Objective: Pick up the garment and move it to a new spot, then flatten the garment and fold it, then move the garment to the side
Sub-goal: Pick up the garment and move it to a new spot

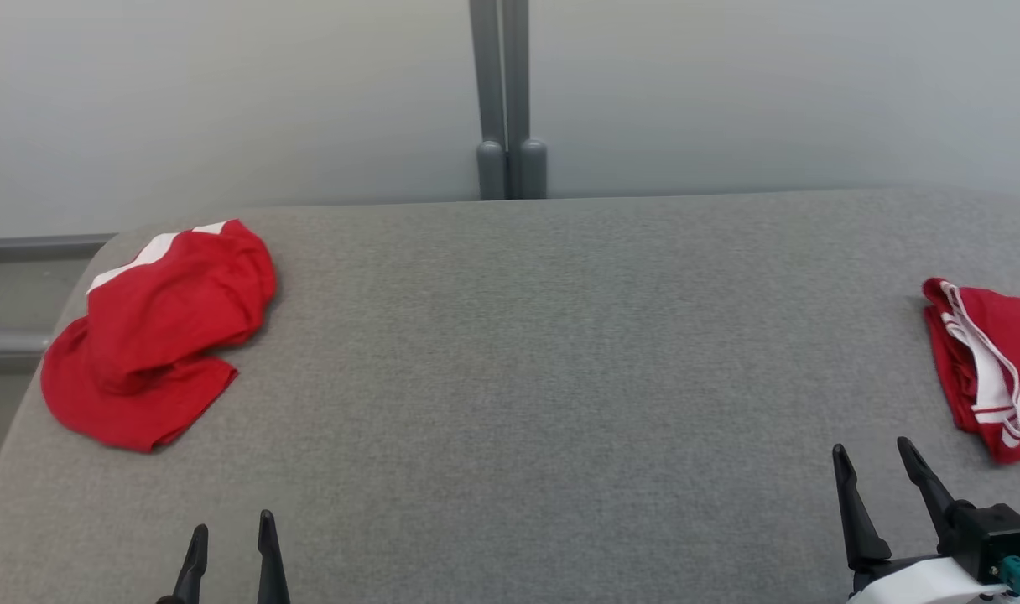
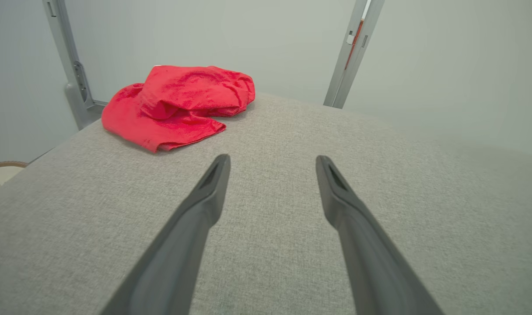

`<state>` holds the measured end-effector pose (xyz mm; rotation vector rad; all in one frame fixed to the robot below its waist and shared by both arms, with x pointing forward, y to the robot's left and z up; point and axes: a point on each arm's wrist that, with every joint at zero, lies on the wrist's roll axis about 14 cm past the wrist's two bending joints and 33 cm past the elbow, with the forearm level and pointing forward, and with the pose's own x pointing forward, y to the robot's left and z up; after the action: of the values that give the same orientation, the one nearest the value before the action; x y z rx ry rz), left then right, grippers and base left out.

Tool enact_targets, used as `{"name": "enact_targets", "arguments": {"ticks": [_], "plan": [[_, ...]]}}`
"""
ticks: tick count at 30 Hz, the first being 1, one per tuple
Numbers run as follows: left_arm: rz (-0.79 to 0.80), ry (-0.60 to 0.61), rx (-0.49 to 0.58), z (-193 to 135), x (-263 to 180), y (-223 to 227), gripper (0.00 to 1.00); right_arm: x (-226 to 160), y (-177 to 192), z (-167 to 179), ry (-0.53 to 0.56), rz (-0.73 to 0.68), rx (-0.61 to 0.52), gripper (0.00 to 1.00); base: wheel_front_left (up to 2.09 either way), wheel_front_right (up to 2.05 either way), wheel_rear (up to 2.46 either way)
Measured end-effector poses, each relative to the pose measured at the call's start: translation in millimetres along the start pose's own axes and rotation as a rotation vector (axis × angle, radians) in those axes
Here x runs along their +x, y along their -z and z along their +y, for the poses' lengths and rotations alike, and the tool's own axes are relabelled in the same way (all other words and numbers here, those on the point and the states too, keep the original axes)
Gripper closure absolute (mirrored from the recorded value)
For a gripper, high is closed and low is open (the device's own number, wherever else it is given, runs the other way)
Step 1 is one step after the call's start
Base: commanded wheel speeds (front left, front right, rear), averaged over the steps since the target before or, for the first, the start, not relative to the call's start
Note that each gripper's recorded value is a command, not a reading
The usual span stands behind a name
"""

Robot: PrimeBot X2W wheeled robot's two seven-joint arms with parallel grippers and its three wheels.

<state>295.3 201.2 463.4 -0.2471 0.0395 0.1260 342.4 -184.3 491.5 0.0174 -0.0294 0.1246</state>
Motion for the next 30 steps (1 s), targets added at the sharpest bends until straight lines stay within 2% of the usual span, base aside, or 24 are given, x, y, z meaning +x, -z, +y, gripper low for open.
{"name": "enact_targets", "arguments": {"ticks": [9,15,18,25,30], "plan": [[-0.034,-0.172,-0.006,51.7,-34.9,-6.7,0.0,34.2,-3.2,62.3,-0.207,-0.008,0.009,0.0,0.0,0.0,0.0],[-0.058,-0.242,-0.016,70.6,-50.4,-11.7,0.0,44.5,-1.4,87.0,-0.286,-0.001,0.008,0.0,0.0,0.0,0.0],[-0.07,-0.248,-0.032,72.9,-46.4,-15.5,0.0,46.4,1.5,88.4,-0.294,0.007,0.013,0.0,0.0,0.0,0.0],[-0.118,-0.155,-0.111,51.3,9.2,-36.2,0.0,68.6,-4.4,70.5,-0.291,-0.017,-0.026,0.0,0.0,0.0,0.0],[-0.038,-0.051,-0.152,26.6,83.1,-46.4,0.0,102.6,-6.3,51.4,-0.287,-0.039,-0.052,0.0,0.0,0.0,0.0]]}}
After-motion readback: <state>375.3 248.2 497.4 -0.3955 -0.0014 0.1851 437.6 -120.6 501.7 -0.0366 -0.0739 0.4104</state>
